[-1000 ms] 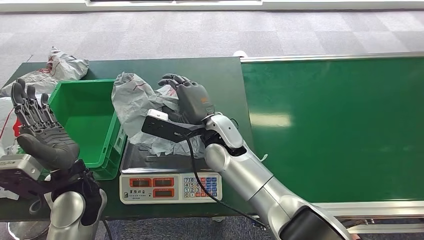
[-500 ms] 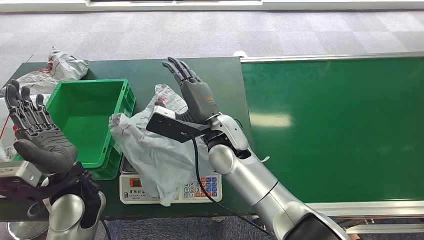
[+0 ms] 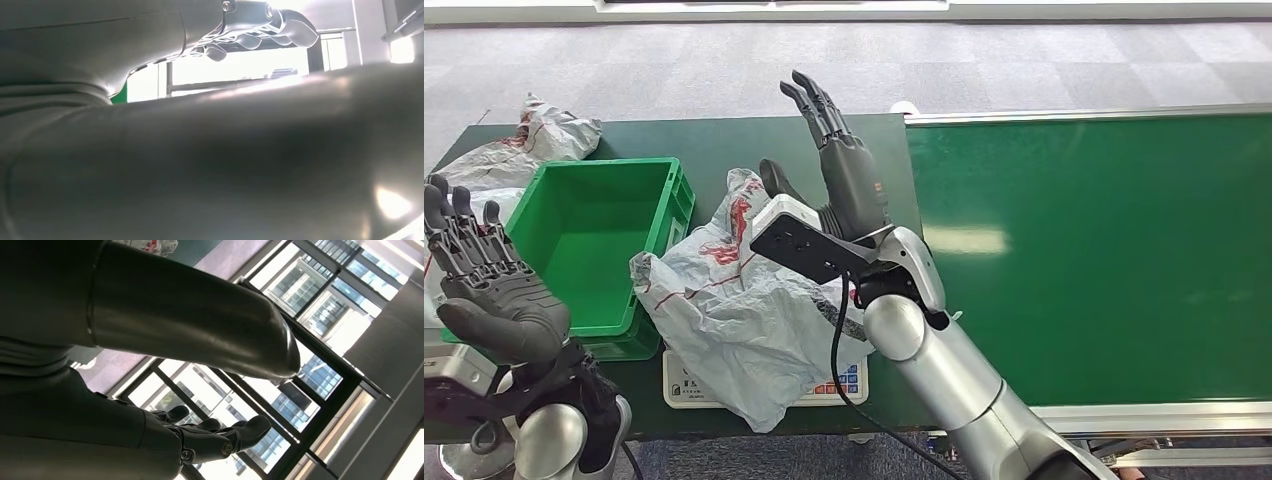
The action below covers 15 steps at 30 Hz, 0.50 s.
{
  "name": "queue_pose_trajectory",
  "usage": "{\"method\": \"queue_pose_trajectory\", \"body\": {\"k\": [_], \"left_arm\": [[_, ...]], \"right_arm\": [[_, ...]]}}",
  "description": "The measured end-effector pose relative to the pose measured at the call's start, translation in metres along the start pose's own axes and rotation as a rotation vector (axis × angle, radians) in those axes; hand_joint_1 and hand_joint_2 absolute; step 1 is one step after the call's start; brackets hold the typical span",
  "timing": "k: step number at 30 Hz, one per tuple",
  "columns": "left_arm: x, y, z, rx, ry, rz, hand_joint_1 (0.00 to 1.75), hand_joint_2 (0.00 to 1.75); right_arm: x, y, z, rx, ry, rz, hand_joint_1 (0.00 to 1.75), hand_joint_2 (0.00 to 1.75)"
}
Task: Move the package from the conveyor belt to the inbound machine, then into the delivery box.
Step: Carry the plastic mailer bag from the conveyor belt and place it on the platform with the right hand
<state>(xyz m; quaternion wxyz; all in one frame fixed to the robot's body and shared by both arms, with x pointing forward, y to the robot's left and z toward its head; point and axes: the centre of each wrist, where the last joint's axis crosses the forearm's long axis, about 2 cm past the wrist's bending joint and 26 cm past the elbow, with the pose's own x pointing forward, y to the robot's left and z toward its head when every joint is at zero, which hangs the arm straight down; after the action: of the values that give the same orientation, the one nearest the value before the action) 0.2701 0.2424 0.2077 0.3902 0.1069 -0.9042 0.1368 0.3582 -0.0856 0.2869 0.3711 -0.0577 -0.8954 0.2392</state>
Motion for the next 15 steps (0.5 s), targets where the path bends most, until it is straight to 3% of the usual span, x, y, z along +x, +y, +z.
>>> {"method": "queue_pose_trajectory", "body": {"k": [9,13,15], "left_arm": [[0.003,0.005,0.004,0.013,-0.011,-0.015,0.00,0.00],[0.007,0.008,0.008,0.006,-0.031,-0.056,0.00,0.00],[0.008,0.009,0.009,-0.019,-0.042,-0.112,0.00,0.00]], "right_arm": [[0.013,-0.018,0.010,-0.128,-0.052,-0.005,0.00,0.00],[0.026,-0.040,0.032,-0.296,-0.096,0.100,0.00,1.75],[0.033,-0.051,0.051,-0.404,-0.132,0.175,0.00,1.75]]}}
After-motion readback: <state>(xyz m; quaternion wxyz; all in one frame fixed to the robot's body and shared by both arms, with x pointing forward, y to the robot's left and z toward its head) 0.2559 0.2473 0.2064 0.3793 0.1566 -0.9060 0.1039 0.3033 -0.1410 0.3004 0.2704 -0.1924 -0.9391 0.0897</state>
